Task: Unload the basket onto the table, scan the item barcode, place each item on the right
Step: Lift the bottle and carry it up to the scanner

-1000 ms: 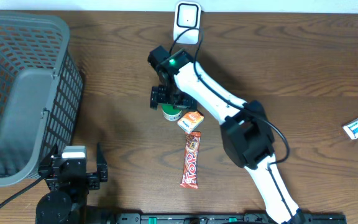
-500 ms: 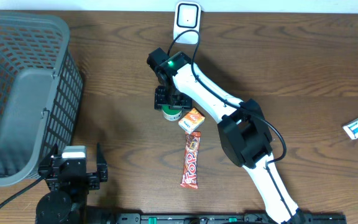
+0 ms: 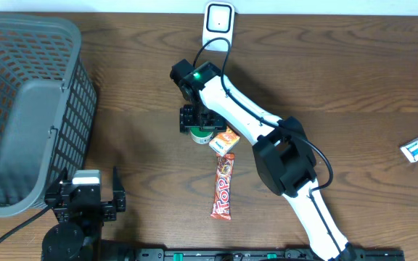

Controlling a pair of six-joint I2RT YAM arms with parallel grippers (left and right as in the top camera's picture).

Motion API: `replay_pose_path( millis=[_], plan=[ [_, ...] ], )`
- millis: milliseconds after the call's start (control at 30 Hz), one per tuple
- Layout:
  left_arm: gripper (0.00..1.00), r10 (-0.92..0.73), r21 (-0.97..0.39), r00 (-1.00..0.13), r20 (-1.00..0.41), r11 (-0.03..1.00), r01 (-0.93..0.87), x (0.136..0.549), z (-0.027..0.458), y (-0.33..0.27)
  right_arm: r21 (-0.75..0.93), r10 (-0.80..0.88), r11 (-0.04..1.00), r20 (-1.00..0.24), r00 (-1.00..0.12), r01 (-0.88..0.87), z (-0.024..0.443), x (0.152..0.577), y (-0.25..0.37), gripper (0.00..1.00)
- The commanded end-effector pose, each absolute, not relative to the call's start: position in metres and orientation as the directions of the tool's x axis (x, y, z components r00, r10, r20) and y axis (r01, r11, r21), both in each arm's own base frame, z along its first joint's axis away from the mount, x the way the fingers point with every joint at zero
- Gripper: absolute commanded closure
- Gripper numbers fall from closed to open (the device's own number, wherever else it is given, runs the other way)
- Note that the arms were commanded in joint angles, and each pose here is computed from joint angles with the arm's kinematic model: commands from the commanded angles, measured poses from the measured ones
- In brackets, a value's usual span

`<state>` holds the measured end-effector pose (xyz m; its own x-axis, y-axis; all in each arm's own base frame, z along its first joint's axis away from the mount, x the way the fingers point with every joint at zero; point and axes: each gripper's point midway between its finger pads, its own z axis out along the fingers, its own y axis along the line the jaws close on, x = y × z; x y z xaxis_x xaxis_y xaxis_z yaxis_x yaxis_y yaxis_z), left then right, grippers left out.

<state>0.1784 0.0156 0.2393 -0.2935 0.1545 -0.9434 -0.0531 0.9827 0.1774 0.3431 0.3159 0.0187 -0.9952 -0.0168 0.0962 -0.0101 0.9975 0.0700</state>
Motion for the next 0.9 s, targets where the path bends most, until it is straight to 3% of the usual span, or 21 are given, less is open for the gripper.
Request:
replay_pose_path(
  millis=[0, 200, 367, 600, 867],
  plan=[
    [0.08, 0.144, 0.166, -0.287, -0.947, 0.985, -0.055, 0.178, 0.24, 0.015, 0.068, -0.06, 0.996, 0.071, -0.996, -0.056, 0.024, 0.338, 0.325, 0.2],
    [0.08, 0.144, 0.166, -0.287, -0.947, 0.985, -0.055, 0.178, 0.24, 0.015, 0.05, -0.072, 0.996, 0.059, -0.996, -0.069, 0.023, 0.336, 0.326, 0.23],
    [0.08, 0.144, 0.166, -0.287, -0.947, 0.985, -0.055, 0.178, 0.24, 0.015, 0.05, -0.069, 0.997, 0.059, -0.996, -0.066, 0.022, 0.337, 0.326, 0.35],
    [0.08, 0.144, 0.166, -0.287, -0.947, 0.985, -0.055, 0.178, 0.24, 0.015, 0.064, -0.069, 0.996, 0.076, -0.995, -0.064, 0.023, 0.334, 0.327, 0.43],
    [0.08, 0.144, 0.166, -0.287, -0.947, 0.985, -0.055, 0.178, 0.24, 0.015, 0.127, -0.064, 0.991, 0.114, -0.991, -0.05, 0.045, 0.331, 0.335, 0.46]
  ],
)
